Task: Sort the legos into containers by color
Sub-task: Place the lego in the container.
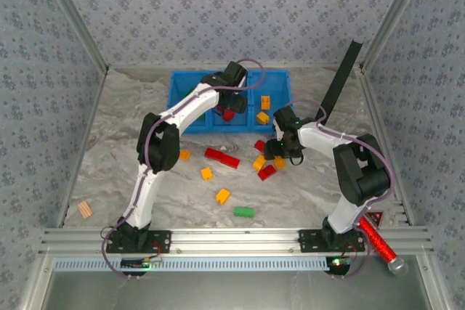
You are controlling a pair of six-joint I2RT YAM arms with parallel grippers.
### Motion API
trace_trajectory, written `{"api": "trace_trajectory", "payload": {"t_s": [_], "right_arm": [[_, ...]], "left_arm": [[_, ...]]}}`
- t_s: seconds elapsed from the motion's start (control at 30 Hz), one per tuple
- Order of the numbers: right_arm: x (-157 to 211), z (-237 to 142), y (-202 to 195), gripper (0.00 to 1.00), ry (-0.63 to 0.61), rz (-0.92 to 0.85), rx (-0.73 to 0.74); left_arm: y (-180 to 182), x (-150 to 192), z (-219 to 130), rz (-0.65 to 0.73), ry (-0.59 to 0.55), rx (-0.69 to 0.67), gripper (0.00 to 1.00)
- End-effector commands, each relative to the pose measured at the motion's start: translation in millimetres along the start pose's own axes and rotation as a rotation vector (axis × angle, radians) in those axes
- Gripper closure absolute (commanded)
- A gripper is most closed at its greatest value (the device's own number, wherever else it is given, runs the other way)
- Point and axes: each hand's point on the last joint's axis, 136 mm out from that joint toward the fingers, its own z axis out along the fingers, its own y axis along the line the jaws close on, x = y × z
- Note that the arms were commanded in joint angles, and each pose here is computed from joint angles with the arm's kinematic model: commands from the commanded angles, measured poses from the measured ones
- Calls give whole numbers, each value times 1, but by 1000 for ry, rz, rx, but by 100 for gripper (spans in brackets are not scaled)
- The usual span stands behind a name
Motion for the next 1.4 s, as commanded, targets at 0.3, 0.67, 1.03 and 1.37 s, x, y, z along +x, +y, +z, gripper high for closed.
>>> {"api": "trace_trajectory", "payload": {"t_s": [0.3,0.67,1.03,1.37], "right_arm": [[13,3,2,27,40,-14,-12],[22,4,-5,50,57,-5,18],[13,-14,-4,66,18,-12,26],[9,-30,-3,68,-8,-8,24]], "left_arm": [[7,23,38,-71,65,-33,41],[8,27,44,-84,84,-25,31],[13,3,17,-86,-8,-39,21],[17,-9,-7,-99,-56,-43,31]]}}
